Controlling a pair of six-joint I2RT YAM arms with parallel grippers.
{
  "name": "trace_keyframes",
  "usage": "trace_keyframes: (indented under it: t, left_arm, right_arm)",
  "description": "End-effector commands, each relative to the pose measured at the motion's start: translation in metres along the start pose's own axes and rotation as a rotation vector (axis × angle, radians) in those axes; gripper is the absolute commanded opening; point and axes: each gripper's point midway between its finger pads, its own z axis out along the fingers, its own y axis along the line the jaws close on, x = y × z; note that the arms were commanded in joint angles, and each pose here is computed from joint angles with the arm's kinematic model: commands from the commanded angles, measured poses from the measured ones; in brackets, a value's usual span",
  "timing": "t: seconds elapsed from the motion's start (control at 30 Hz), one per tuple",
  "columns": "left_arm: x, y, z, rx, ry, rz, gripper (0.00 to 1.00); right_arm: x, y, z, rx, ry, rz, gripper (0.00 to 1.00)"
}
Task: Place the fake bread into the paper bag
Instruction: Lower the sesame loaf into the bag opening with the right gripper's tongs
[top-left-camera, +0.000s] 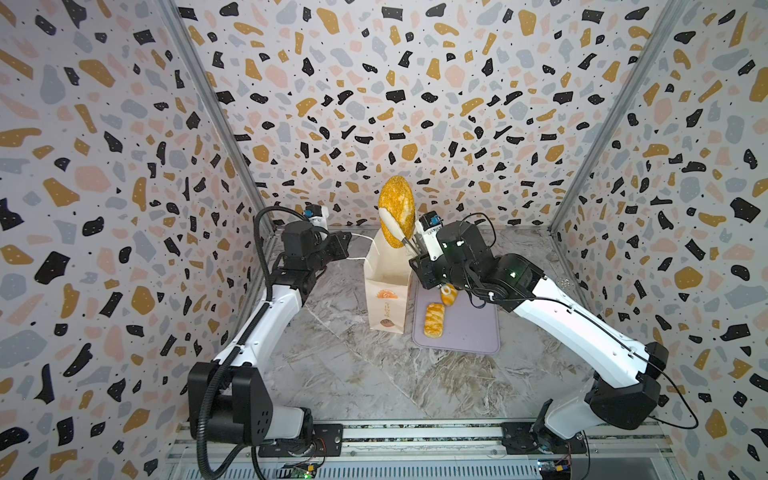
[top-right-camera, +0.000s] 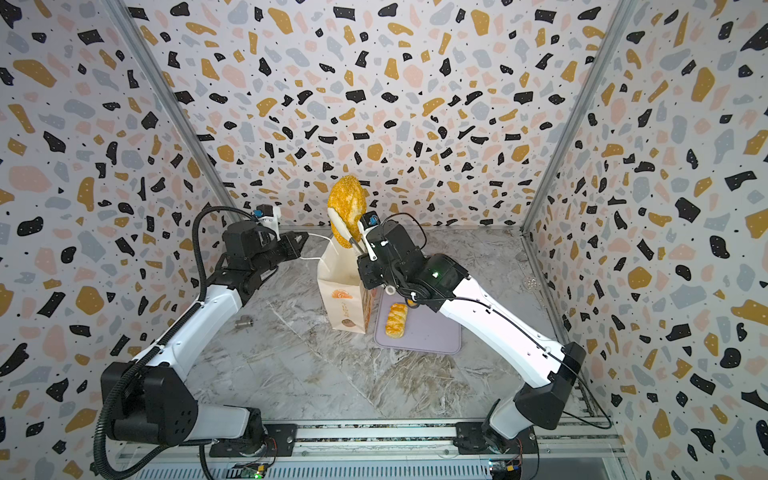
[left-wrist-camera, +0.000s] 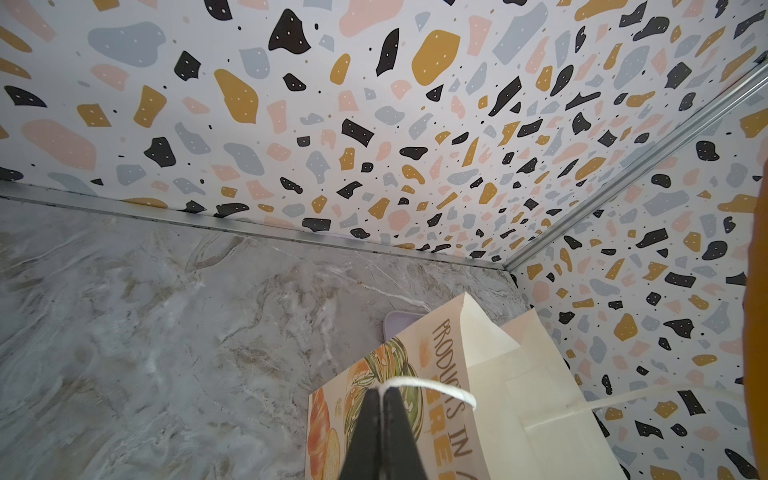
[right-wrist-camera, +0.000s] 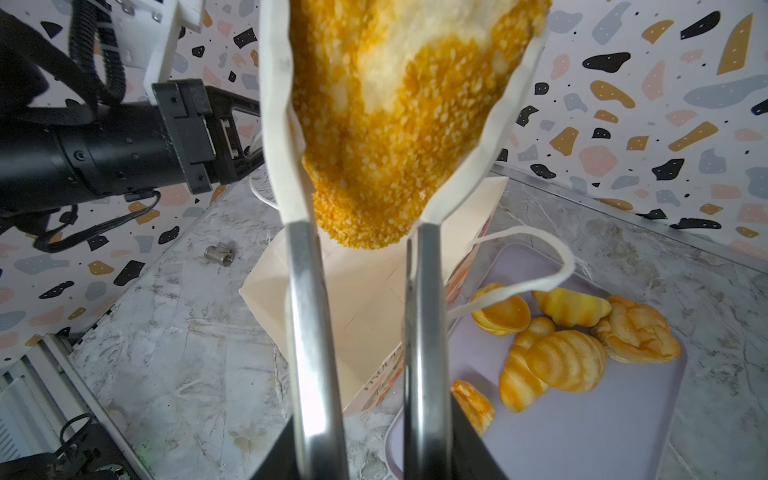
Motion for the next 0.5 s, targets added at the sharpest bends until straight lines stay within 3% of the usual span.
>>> trace_keyframes:
  t: [0.0,0.47]
  left_arm:
    - [-0.005,-0.010,-0.004,0.034,-0.019,0.027,0.00]
    - [-0.005,-0.010,-0.004,0.035,-0.019,0.027,0.00]
  right_arm:
    - [-0.019,0.006,-0.008,-0.019,-0.084,0.024,0.33]
    - [0.005,0.009,0.004,-0.012,-0.027,0.024,0.35]
